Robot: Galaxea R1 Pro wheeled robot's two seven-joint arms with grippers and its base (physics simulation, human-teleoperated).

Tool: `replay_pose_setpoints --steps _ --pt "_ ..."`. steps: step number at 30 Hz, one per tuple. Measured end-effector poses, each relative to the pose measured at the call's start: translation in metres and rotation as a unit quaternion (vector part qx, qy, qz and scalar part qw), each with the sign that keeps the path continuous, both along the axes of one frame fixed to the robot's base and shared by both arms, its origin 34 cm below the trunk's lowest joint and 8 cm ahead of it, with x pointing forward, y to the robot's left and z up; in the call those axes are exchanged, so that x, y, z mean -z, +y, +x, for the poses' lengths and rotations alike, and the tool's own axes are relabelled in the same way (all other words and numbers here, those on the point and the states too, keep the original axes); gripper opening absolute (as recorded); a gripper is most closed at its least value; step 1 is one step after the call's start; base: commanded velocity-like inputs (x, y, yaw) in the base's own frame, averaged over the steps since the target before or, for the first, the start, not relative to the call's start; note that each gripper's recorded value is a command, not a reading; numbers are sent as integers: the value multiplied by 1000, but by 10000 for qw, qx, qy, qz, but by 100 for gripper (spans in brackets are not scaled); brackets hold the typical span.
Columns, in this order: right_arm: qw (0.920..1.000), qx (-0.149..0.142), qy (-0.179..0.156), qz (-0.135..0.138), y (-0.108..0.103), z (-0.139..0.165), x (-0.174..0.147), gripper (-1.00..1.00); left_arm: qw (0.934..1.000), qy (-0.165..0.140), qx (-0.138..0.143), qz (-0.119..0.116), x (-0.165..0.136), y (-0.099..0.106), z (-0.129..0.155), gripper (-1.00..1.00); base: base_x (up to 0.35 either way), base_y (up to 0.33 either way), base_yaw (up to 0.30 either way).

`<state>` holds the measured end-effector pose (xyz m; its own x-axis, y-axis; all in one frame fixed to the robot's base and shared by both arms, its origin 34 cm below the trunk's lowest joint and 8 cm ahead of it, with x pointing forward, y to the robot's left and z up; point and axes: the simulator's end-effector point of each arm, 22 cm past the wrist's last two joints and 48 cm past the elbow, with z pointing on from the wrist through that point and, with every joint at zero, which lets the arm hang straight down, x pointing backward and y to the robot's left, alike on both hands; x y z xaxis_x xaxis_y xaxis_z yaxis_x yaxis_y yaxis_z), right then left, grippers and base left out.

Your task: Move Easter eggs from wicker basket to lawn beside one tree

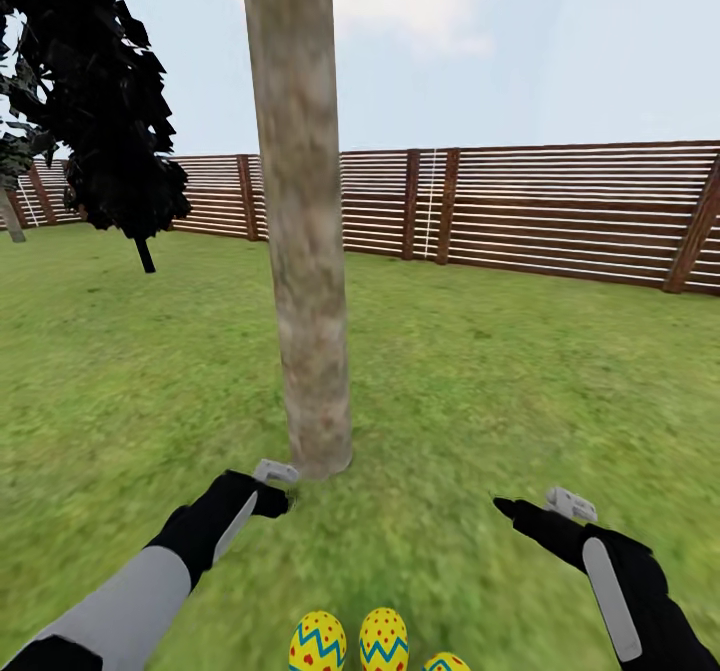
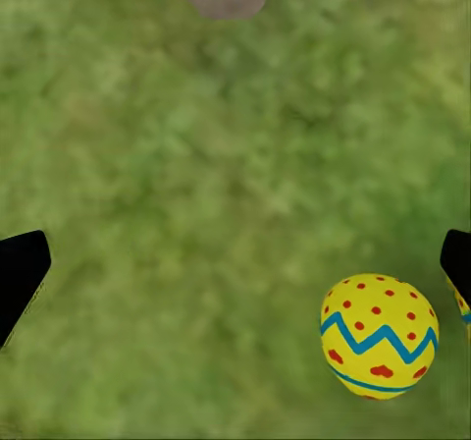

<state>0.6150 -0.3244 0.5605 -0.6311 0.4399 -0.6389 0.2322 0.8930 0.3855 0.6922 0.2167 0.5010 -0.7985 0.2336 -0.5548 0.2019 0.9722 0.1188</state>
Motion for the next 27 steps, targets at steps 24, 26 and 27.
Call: replay_pose_setpoints --steps 24,26,27 --pt "9978 -389 426 -316 48 -57 22 100 9983 -35 -524 -244 56 48 -96 100 0 0 0" --pt "9977 -376 444 -349 48 -58 26 100 9983 22 -541 -232 58 50 -101 100 0 0 0" --pt "9971 -361 540 -391 48 -64 40 100 9981 62 -583 -203 72 56 -116 100 0 0 0"
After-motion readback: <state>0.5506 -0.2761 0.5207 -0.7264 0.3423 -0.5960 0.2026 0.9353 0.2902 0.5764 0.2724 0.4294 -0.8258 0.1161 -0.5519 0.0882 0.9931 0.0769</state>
